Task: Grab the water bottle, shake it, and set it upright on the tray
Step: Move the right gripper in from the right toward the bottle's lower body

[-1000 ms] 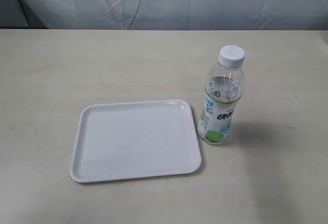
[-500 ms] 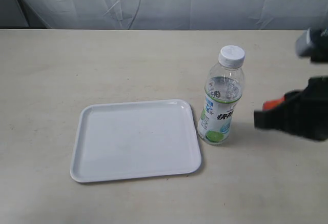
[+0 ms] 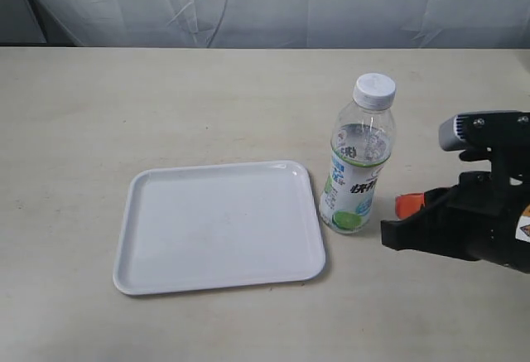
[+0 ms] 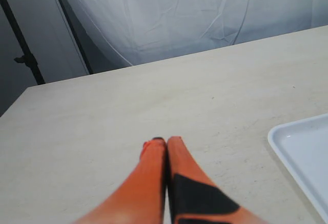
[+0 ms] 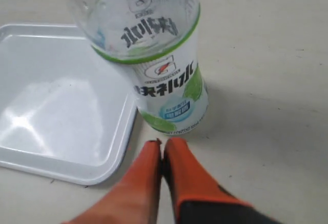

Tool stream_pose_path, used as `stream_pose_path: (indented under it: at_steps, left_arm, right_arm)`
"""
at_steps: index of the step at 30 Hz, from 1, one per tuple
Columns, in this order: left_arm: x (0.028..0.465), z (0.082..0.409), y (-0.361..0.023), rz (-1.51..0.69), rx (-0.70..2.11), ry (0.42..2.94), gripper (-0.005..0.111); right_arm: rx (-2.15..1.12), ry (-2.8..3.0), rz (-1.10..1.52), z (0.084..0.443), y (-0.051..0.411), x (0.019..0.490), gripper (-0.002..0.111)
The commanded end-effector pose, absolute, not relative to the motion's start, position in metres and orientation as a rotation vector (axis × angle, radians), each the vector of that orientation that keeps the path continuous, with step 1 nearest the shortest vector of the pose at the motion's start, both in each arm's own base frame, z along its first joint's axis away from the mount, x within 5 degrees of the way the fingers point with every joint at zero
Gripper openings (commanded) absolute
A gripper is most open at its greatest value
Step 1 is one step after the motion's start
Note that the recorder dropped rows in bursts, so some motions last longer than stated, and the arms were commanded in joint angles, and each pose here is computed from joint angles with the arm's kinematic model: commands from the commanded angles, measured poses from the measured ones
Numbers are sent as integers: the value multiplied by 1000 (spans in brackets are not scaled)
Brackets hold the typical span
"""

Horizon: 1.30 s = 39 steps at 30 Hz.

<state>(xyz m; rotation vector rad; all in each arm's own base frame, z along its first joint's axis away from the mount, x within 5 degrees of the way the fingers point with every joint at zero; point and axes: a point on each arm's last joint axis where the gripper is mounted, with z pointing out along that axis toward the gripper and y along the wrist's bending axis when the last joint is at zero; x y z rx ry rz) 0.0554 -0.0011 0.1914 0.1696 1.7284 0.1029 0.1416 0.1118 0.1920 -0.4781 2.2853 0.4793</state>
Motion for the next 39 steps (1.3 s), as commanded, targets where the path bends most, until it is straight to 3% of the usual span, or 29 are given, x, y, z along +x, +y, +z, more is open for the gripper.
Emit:
stream_pose_path:
  at_steps: [1,3,5,17,26,39]
  left_arm:
    - [55,192,-1,95,166,1714,0]
    - [55,192,-1,95,166,1714,0]
    - [55,192,-1,95,166,1714,0]
    - [55,192,-1,95,166,1714,0]
    - [55,192,-1,95,166,1714,0]
    - [55,192,-1,95,166,1714,0]
  right_arm:
    - [-480,2303,453,176,119,152,58]
    - [-487,2345,435,169,120,154,88]
    - [-493,2351,430,164,122,156,94]
    - [-568,2124,448,163,136,173,93]
    - [-607,2052,463,144,146,184,71]
    - [-549,2039,461,121,150,193,71]
